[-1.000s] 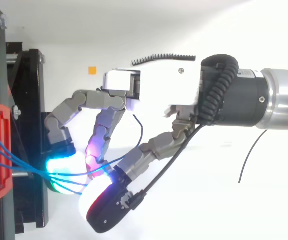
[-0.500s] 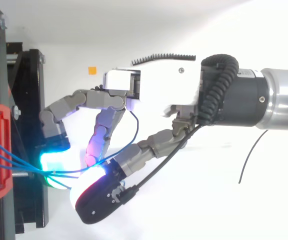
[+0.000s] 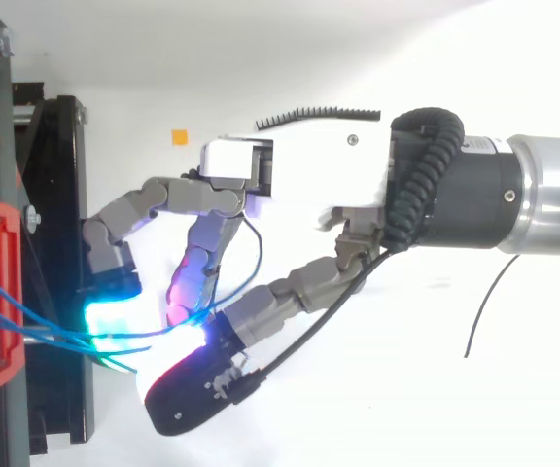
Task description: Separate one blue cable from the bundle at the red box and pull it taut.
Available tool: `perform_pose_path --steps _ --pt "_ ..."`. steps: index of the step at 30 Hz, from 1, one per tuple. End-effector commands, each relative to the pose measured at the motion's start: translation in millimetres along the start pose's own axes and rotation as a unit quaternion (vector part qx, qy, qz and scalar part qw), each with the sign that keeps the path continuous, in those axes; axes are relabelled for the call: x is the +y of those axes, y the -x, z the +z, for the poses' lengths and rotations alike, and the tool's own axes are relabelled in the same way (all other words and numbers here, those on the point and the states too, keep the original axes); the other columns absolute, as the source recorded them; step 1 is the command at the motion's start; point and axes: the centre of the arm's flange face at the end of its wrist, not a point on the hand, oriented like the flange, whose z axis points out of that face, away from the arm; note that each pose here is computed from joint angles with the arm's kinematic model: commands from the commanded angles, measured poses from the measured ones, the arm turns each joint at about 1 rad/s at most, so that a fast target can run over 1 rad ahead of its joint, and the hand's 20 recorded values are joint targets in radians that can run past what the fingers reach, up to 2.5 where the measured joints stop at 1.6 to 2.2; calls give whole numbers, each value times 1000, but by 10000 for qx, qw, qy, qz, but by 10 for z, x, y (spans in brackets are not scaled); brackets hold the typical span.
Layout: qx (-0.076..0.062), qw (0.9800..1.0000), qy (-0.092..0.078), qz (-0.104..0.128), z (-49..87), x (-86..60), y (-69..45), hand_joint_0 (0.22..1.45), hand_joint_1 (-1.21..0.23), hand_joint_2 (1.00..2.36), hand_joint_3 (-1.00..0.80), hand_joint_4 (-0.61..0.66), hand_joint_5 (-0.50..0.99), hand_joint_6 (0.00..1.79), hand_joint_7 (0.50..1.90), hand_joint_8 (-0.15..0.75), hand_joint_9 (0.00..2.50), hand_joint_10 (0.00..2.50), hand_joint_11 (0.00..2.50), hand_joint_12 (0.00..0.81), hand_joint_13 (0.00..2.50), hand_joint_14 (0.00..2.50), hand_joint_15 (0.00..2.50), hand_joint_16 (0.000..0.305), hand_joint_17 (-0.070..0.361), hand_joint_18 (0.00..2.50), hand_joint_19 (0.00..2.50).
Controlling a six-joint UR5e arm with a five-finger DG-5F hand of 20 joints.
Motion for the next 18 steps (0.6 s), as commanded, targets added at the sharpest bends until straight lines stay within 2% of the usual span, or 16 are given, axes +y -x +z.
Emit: perform_pose_path --steps 1,7,11,14,18 --pt "8 10000 -8 -3 -2 -2 -10 615 -916 1012 -343 13 -152 839 1234 286 1192 31 1261 352 1009 26 671 42 95 856 720" --pt "6 10000 7 -9 1 1 -10 720 -979 1000 -500 -31 -161 885 1201 290 1191 31 1273 340 1017 24 655 41 92 868 661" --pt "-2 10000 6 -9 1 0 1 722 -996 1000 -500 -16 -158 898 1156 291 1198 32 1281 338 1026 25 654 40 90 876 648" --pt "-2 10000 6 -2 1 0 1 579 -916 1000 -500 26 -131 880 1115 301 1258 32 1237 342 1057 24 665 40 89 884 677" --pt "6 10000 7 -9 1 1 -10 490 -784 1000 -500 45 -114 836 1076 319 1281 31 1178 366 1082 24 658 44 98 927 680"
